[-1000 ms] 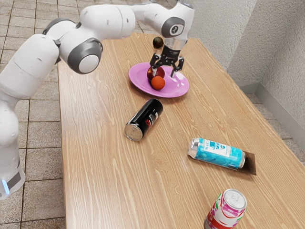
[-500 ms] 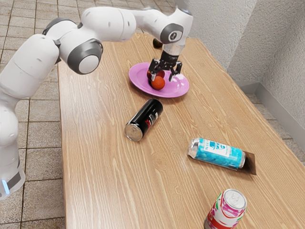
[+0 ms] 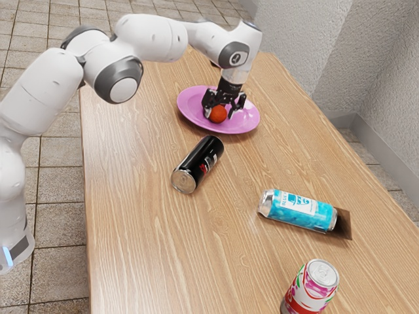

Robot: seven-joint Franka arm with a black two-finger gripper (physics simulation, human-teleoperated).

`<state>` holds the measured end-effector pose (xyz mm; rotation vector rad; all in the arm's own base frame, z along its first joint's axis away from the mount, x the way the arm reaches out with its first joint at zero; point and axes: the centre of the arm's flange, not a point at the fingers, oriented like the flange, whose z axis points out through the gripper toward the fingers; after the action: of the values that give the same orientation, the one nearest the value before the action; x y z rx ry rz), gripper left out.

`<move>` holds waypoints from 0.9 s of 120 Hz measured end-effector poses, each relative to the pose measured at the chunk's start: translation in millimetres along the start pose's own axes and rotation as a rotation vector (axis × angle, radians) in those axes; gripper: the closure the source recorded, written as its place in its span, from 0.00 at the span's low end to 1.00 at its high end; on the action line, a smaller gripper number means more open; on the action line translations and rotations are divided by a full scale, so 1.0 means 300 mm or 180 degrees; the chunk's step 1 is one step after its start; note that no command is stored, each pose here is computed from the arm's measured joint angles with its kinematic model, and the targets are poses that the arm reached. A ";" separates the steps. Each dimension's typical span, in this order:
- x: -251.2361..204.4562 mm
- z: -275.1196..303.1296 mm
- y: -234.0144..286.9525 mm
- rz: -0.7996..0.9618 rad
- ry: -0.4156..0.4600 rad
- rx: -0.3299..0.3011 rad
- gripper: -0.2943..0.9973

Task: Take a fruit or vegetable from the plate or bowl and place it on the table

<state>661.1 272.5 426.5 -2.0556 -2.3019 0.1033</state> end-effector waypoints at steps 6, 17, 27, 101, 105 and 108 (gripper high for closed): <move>0.000 0.000 0.001 -0.0001 0.0001 -0.0004 0.27; 0.000 0.000 0.002 -0.0002 0.0003 -0.0010 0.35; -0.002 0.000 0.003 -0.0001 0.0000 -0.0013 0.42; -0.323 -0.272 0.014 0.0480 0.0065 -0.0314 0.49; -0.368 -0.290 0.024 0.0546 0.0077 -0.0337 0.49; -0.408 -0.300 0.035 0.0606 0.0086 -0.0350 0.49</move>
<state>692.8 153.2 515.8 -2.3105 -2.1371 -0.0444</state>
